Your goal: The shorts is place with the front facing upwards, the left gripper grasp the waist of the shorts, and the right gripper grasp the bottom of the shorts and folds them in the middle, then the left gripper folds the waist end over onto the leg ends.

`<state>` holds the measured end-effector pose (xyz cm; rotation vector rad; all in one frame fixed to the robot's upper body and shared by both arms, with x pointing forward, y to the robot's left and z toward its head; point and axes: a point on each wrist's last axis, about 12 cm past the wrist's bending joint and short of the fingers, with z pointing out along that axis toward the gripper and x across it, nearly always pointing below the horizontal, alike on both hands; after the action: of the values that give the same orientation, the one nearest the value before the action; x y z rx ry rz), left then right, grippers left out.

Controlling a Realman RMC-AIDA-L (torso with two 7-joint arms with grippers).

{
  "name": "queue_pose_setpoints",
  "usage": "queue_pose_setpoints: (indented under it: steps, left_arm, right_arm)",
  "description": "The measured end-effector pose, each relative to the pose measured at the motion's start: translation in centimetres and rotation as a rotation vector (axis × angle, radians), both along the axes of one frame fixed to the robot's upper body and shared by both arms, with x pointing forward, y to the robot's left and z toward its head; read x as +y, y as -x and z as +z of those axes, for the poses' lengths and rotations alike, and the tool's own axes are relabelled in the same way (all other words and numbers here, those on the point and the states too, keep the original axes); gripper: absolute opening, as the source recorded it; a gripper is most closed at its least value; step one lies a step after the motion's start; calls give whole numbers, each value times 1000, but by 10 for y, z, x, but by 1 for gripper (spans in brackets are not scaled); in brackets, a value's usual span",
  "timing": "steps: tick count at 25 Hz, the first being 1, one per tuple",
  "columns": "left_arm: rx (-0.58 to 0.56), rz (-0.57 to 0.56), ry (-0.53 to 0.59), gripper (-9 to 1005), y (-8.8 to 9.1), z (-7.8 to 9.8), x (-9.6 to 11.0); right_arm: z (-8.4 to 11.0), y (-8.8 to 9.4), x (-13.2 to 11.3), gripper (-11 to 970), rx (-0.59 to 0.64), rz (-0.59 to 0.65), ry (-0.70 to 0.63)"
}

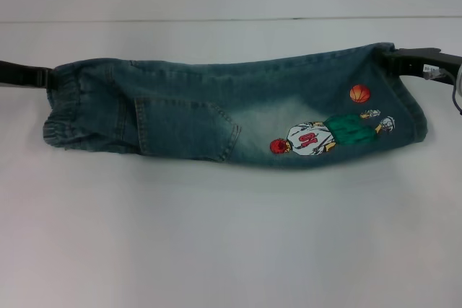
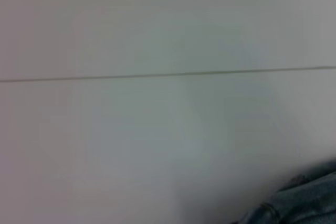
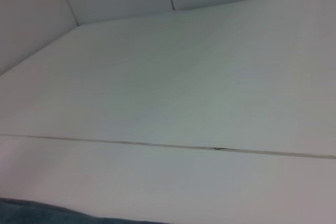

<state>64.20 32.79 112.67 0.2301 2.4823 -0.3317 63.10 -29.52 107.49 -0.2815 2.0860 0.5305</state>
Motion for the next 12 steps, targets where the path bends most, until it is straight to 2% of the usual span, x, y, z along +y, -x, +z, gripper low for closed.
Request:
queue_pose_setpoints:
  steps: [6,11,12]
  left_arm:
    - [14,-11,5,45,2,-1,-2]
    - [12,-27,15,114,0,1,-9]
    - [9,-30,17,184,0,1,-10]
  right_arm:
    - [2,-4,8,15,-3,24,21]
    - [4,-6,13,71,6,39,20]
    - [4,-7,14,85,6,40,20]
